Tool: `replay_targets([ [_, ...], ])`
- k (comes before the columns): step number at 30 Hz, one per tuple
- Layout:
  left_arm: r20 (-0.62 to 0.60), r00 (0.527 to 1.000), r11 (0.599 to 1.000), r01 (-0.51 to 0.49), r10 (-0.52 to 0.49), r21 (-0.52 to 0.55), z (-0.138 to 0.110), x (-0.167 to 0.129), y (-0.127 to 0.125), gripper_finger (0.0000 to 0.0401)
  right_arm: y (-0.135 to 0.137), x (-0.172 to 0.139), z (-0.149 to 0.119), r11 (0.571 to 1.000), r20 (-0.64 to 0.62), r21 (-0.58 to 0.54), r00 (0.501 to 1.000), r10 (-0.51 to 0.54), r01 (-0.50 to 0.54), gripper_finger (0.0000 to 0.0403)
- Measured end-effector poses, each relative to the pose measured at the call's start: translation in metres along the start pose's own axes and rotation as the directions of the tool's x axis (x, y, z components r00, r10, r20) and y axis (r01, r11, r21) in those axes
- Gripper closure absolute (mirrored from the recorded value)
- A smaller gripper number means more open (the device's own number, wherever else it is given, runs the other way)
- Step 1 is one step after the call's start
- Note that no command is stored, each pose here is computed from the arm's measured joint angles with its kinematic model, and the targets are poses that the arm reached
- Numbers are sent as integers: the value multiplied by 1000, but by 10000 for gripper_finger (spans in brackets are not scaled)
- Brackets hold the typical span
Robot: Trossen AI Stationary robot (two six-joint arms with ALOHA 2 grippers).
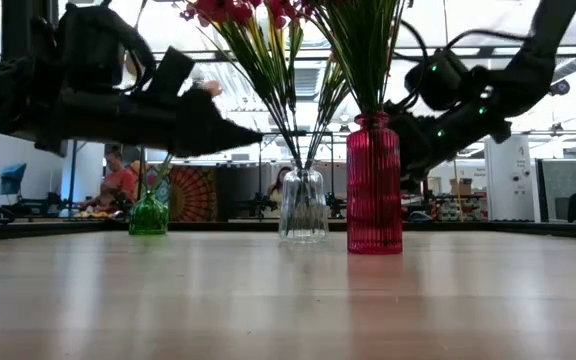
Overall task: Sort flowers into vase by color
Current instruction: Adjust the transparent vase
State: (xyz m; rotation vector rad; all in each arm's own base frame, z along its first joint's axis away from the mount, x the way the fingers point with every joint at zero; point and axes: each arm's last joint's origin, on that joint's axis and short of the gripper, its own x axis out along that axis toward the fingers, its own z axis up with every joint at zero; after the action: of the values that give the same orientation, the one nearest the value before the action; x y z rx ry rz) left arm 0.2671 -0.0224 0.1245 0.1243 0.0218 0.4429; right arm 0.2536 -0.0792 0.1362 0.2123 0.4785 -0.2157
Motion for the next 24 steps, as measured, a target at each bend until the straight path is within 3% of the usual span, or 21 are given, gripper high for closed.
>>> replay_targets([
  [6,-120,991,996,70,-63,54,-16,-5,0,200,-2,12,-3,999,60,-11,997,37,-37,193],
  [10,-132,985,991,120,-111,62,-17,-1,-4,200,-3,19,-6,998,87,-28,995,50,-48,193],
  [19,-153,984,992,106,-93,76,-24,8,-5,200,0,21,-8,990,95,-95,989,110,-101,193],
  [24,-160,983,992,103,-90,77,-27,9,-5,200,0,18,-2,986,129,-148,987,100,-80,193],
])
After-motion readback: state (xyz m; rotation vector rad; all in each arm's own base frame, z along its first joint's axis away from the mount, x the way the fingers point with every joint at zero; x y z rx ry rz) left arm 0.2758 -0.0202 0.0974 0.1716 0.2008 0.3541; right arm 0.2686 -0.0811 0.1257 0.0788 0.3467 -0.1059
